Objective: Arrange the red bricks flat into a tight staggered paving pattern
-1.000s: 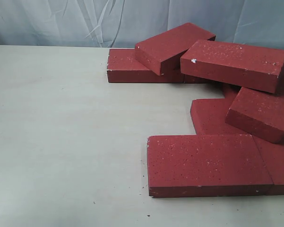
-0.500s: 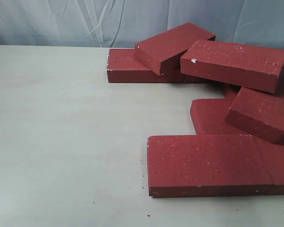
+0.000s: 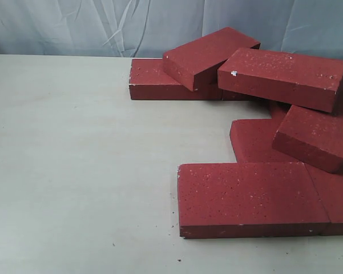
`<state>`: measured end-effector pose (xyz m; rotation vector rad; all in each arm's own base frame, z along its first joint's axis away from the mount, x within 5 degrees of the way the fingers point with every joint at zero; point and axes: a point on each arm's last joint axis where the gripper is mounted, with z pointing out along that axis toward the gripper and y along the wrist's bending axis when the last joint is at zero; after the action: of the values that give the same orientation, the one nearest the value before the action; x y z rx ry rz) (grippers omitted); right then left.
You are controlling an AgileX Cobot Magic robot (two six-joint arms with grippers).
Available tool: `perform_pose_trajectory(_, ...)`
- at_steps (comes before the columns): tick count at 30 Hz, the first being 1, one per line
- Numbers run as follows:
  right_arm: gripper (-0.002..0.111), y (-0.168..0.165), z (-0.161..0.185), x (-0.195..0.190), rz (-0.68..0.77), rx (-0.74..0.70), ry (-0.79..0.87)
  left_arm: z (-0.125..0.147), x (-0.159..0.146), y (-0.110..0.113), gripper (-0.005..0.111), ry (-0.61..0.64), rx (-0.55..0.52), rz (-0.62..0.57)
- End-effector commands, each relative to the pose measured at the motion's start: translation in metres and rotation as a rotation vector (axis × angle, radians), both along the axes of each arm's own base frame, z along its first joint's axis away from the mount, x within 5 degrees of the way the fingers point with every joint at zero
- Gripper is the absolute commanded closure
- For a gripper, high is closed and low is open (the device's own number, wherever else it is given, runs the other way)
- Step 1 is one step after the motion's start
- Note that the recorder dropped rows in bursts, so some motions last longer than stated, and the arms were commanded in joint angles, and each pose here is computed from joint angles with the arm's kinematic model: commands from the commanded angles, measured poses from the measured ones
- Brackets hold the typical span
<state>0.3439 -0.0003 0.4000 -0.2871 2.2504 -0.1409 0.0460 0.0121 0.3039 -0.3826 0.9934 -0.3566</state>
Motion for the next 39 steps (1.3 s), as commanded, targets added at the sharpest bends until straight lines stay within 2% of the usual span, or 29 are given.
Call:
perform_pose_trajectory(1, 0.109, 0.004, -0.010, 0.014, 0.059, 0.000, 0.135, 0.029, 0.030, -0.004, 0.107, 0.160, 0.087, -0.022)
perform_pose_trajectory(4, 0.109, 0.010, -0.020, 0.021, 0.115, 0.038, 0.183, 0.043, 0.058, -0.005, 0.107, 0.277, 0.134, -0.031)
perform_pose_trajectory(7, 0.109, 0.022, -0.032, 0.023, 0.342, 0.023, 0.246, 0.047, 0.086, -0.006, 0.107, 0.432, 0.214, -0.041)
perform_pose_trajectory(10, 0.109, 0.034, -0.044, 0.024, 0.539, 0.028, 0.290, 0.040, 0.109, -0.006, 0.107, 0.577, 0.248, -0.055)
perform_pose_trajectory(14, 0.106, 0.050, -0.065, 0.030, 0.717, -0.129, 0.357, 0.028, 0.126, -0.006, 0.107, 0.644, 0.264, -0.060)
perform_pose_trajectory(16, 0.095, 0.062, -0.075, 0.034, 0.751, -0.225, 0.376, 0.024, 0.129, -0.006, 0.107, 0.672, 0.274, -0.062)
perform_pose_trajectory(17, 0.085, 0.067, -0.080, 0.038, 0.759, -0.279, 0.377, 0.021, 0.130, -0.006, 0.107, 0.692, 0.288, -0.062)
perform_pose_trajectory(21, 0.028, 0.085, -0.102, 0.053, 0.679, -0.313, 0.386, 0.012, 0.135, -0.005, 0.107, 0.769, 0.296, -0.073)
perform_pose_trajectory(22, 0.018, 0.089, -0.108, 0.056, 0.668, -0.333, 0.394, 0.010, 0.137, -0.006, 0.107, 0.785, 0.298, -0.078)
perform_pose_trajectory(23, 0.013, 0.090, -0.114, 0.059, 0.666, -0.373, 0.406, 0.007, 0.140, -0.008, 0.107, 0.799, 0.314, -0.087)
perform_pose_trajectory(26, 0.018, 0.093, -0.127, 0.066, 0.612, -0.482, 0.430, -0.003, 0.154, -0.019, 0.107, 0.824, 0.370, -0.146)
perform_pose_trajectory(27, 0.026, 0.092, -0.133, 0.070, 0.598, -0.551, 0.444, -0.009, 0.164, -0.032, 0.107, 0.852, 0.430, -0.204)
perform_pose_trajectory(29, 0.030, 0.094, -0.137, 0.072, 0.600, -0.556, 0.444, -0.016, 0.173, -0.044, 0.107, 0.880, 0.487, -0.255)
perform_pose_trajectory(33, 0.029, 0.099, -0.142, 0.075, 0.599, -0.538, 0.428, -0.025, 0.193, -0.067, 0.107, 0.900, 0.553, -0.334)
perform_pose_trajectory(34, 0.029, 0.102, -0.146, 0.076, 0.606, -0.543, 0.436, -0.030, 0.202, -0.077, 0.107, 0.903, 0.600, -0.364)
perform_pose_trajectory(39, 0.029, 0.112, -0.161, 0.079, 0.625, -0.573, 0.452, -0.049, 0.220, -0.089, 0.107, 0.892, 0.655, -0.401)
